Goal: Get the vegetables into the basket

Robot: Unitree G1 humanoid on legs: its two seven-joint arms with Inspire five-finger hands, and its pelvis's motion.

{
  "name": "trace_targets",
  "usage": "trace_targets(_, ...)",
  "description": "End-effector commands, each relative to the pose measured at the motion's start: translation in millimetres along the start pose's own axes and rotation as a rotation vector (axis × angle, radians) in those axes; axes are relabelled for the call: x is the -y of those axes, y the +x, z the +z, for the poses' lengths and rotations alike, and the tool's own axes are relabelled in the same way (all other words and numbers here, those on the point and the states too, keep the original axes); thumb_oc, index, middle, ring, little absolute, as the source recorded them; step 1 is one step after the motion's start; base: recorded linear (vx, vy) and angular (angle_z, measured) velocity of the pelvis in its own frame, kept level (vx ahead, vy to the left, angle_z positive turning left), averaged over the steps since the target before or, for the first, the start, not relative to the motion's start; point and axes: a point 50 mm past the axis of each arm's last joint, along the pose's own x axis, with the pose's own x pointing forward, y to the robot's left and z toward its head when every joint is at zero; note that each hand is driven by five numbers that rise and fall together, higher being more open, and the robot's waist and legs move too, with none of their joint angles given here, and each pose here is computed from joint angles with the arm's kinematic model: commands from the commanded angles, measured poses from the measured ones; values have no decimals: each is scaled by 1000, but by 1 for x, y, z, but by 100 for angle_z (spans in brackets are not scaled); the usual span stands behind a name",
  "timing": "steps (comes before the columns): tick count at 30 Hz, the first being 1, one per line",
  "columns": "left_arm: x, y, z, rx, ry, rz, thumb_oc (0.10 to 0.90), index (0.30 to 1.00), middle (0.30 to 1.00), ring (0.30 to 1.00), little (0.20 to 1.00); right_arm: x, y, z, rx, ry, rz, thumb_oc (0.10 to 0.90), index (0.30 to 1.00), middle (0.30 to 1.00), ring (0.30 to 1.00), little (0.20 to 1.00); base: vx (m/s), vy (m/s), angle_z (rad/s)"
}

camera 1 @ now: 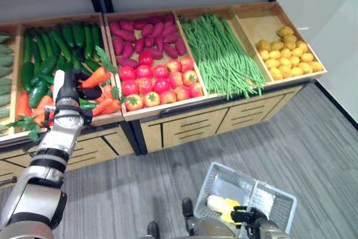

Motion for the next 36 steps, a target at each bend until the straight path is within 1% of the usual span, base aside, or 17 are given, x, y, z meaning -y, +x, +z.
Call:
trace_targets(1,-26,6,52,233,-113,95,400,300,300,300,300,42,-5,-23,-89,-72,-107,400,300,300,300,300,-61,-1,9)
trace_targets(2,-25,0,46,233,-125,87,400,300,300,300,300,45,-6,-28,-106,-58,-113,400,300,300,300,300,-31,-1,7)
trace_targets(4,-24,-3,42,227,-128,80,400,300,300,300,300,46,-7,-31,-117,-56,-116,400,300,300,300,300,-21,-4,13)
trace_targets(6,-17,-17,31,224,-172,45,400,300,300,300,300,48,-9,-43,-160,-50,-115,400,300,300,300,300,-39,-11,19)
trace_targets(10,-6,-40,28,267,-233,-13,400,300,300,300,300,48,-11,-53,-190,-20,-117,400,300,300,300,300,-63,-10,6)
trace_targets(11,-4,-42,27,263,-245,-21,400,300,300,300,300,48,-11,-54,-193,-20,-115,400,300,300,300,300,-41,-3,-1)
trace_targets(18,-2,-46,23,252,-268,-37,400,300,300,300,300,53,-12,-52,-186,-18,-131,400,300,300,300,300,-9,3,-1)
trace_targets(26,4,-47,27,263,-273,-66,400,300,300,300,300,63,-12,-47,-161,61,-177,400,300,300,300,300,1,14,-4)
trace_targets(33,21,-47,43,307,-285,-134,400,300,300,300,300,76,-14,-41,-123,143,-228,400,300,300,300,300,-31,43,-25)
trace_targets(34,28,-45,51,328,-289,-157,400,300,300,300,300,79,-14,-36,-102,166,-242,400,300,300,300,300,-26,34,-41)
trace_targets(35,28,-45,51,328,-289,-157,400,300,300,300,300,79,-14,-36,-102,167,-242,400,300,300,300,300,-97,62,-46)
trace_targets(36,36,-45,62,360,-297,-184,400,300,300,300,300,81,-13,-29,-73,177,-253,400,300,300,300,300,-73,32,-40)
